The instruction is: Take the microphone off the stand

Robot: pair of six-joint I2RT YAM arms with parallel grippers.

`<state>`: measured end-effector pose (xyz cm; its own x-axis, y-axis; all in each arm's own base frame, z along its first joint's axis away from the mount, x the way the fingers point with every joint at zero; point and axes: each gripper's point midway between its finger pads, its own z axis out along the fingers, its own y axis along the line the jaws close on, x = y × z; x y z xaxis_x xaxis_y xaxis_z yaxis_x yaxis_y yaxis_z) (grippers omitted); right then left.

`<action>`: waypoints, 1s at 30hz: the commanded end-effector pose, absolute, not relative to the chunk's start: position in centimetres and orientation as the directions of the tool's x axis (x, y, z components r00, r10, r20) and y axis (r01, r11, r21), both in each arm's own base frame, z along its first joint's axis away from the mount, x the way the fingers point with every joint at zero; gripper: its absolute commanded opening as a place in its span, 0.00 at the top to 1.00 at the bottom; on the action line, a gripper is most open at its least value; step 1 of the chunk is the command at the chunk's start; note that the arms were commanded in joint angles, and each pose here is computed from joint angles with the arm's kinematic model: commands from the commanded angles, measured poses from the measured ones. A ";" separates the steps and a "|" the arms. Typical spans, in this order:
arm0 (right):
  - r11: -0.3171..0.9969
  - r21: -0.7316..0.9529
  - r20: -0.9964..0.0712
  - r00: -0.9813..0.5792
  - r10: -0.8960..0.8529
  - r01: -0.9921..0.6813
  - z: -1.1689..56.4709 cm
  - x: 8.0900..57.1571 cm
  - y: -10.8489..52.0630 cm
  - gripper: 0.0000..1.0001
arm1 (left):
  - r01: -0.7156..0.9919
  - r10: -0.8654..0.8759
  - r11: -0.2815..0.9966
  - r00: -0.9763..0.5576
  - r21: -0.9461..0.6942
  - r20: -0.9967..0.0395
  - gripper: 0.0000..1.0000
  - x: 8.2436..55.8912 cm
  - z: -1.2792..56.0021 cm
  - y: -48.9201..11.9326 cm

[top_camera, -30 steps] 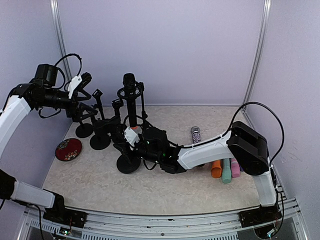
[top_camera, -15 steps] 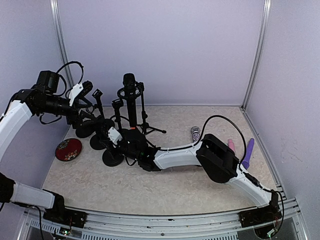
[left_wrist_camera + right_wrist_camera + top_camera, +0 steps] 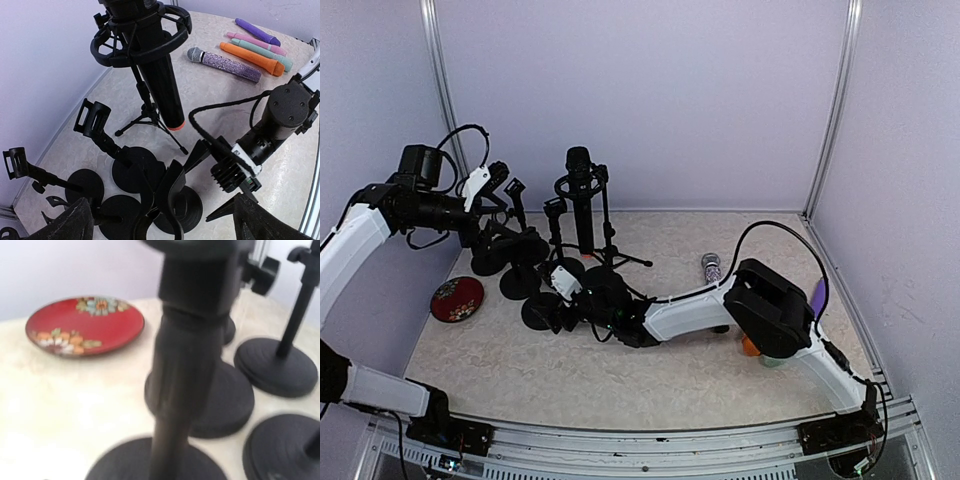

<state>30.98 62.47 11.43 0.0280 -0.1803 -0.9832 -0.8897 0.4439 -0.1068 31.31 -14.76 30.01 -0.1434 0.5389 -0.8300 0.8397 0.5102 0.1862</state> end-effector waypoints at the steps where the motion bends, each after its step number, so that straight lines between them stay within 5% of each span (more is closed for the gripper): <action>1: 0.471 -0.067 -0.994 0.017 -0.110 -0.880 18.4 30.4 59.7 0.08 | 0.835 0.510 0.521 -0.142 0.174 -0.848 0.06 32.5 30.3 -15.0; 12: 0.596 0.227 -0.955 -0.296 -0.020 -0.770 19.7 32.9 47.2 0.21 | 0.823 0.496 0.537 -0.129 0.187 -0.859 0.07 33.1 31.4 -15.0; 30: 0.737 0.009 -0.937 -0.264 -0.231 -0.676 14.3 43.8 45.5 0.26 | 0.820 0.498 0.542 -0.135 0.186 -0.857 0.08 32.3 31.4 -14.8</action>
